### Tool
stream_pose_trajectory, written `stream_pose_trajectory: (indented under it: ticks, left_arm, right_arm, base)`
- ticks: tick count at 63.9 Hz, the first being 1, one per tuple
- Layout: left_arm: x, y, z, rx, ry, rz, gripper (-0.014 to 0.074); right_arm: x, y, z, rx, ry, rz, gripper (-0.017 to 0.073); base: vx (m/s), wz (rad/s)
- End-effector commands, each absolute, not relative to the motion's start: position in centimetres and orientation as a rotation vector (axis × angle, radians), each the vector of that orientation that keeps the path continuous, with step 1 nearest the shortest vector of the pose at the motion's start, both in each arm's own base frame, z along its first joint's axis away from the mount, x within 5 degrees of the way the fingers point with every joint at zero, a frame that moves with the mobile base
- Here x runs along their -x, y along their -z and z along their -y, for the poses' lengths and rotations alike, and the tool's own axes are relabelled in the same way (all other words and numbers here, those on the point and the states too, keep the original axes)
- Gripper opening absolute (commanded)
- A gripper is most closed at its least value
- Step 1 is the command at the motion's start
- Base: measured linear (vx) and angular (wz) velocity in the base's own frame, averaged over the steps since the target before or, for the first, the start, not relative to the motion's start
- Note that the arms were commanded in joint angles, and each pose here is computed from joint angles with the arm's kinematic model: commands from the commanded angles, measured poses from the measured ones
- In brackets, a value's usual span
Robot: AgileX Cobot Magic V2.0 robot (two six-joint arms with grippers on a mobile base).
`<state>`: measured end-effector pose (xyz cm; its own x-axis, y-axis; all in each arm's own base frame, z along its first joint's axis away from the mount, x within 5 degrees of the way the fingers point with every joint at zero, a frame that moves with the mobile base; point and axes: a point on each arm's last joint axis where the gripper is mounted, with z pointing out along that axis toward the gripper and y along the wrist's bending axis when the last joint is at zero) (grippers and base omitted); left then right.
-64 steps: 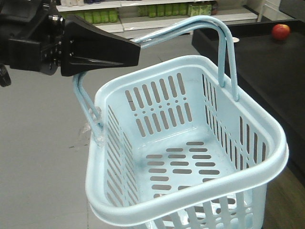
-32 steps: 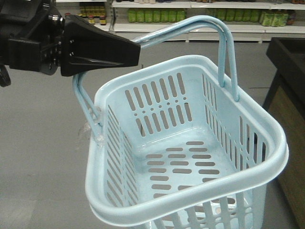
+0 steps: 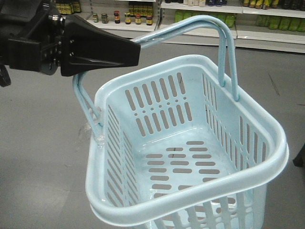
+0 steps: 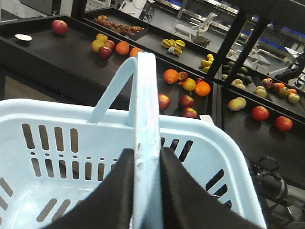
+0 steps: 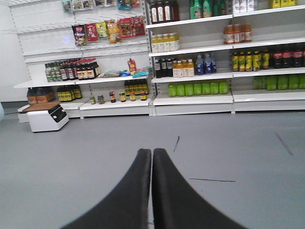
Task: Pick three apples into basket with both arms
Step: 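Carry the basket in the left gripper while driving toward another fruit table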
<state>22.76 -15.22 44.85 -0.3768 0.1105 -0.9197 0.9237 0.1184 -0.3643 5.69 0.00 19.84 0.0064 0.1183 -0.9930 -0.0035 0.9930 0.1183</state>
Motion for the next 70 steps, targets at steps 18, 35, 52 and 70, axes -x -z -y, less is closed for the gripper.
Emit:
stream_pose_trajectory:
  ticks: [18, 35, 52, 70]
  left_arm:
    - [-20.45, -46.20, 14.88, -1.151, 1.390, -1.579, -0.0007]
    - [-20.45, -46.20, 14.88, -1.151, 1.390, -1.579, -0.0007]
    - [-20.45, -46.20, 14.88, -1.151, 1.390, -1.579, -0.0007]
    - [-20.45, -46.20, 14.88, -1.151, 1.390, -1.579, -0.0007]
  right_arm:
    - [-5.64, -20.07, 0.00, -0.074, -0.080, -1.497, -0.0004]
    - [-5.64, -20.07, 0.00, -0.074, -0.080, -1.497, -0.0004]
    - [-5.64, -20.07, 0.00, -0.074, -0.080, -1.497, -0.0004]
    - [-5.64, -20.07, 0.00, -0.074, -0.080, -1.497, -0.0004]
  base:
    - [0.12, 0.23]
    - [0.13, 0.07]
    - [0.17, -0.04]
    - [0.20, -0.11]
